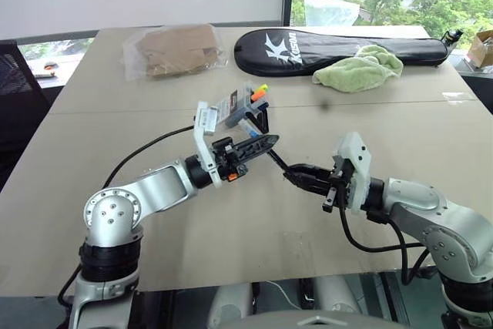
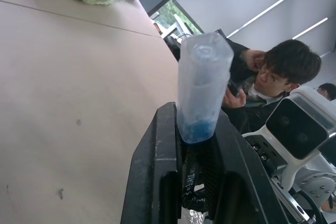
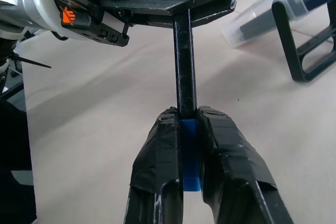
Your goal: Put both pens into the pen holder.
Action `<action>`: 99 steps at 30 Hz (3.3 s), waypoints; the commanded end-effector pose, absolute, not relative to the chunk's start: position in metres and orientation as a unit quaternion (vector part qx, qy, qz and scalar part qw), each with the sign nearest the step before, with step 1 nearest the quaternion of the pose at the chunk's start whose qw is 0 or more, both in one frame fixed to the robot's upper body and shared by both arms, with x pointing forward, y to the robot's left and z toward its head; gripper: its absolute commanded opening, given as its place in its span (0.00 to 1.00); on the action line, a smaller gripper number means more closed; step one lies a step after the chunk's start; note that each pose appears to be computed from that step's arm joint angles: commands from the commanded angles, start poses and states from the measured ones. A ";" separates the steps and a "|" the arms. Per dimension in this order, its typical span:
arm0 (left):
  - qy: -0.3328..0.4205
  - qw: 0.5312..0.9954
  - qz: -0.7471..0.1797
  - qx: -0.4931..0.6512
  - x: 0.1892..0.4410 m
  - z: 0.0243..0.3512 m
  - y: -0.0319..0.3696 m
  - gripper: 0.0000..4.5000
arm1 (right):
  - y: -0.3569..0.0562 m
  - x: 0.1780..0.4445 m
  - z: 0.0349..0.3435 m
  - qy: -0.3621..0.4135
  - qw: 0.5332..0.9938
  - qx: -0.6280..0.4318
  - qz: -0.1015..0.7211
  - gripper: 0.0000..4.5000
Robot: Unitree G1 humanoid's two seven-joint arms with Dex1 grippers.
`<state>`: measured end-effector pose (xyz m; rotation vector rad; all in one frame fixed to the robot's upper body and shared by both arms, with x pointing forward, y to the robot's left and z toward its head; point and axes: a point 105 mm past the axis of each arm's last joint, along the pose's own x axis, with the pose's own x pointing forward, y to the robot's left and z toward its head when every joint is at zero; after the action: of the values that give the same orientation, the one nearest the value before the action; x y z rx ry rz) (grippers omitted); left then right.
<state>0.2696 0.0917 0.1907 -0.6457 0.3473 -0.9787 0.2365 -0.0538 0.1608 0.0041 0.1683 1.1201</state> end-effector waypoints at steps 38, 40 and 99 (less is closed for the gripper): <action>-0.071 0.871 -0.275 0.401 0.352 0.261 0.065 0.00 | -0.119 0.255 0.213 -0.013 0.886 -0.147 0.439 0.99; -0.060 0.875 -0.277 0.392 0.354 0.255 0.065 0.00 | -0.119 0.255 0.213 -0.013 0.886 -0.147 0.439 0.99; -0.144 0.899 -0.320 0.263 0.352 0.284 0.036 0.85 | -0.124 0.253 0.202 -0.003 0.898 -0.154 0.413 1.00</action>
<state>0.3628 0.0363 0.2662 0.5661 -0.2130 -0.6502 0.2570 -0.1264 0.1921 -0.2862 0.0501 0.8571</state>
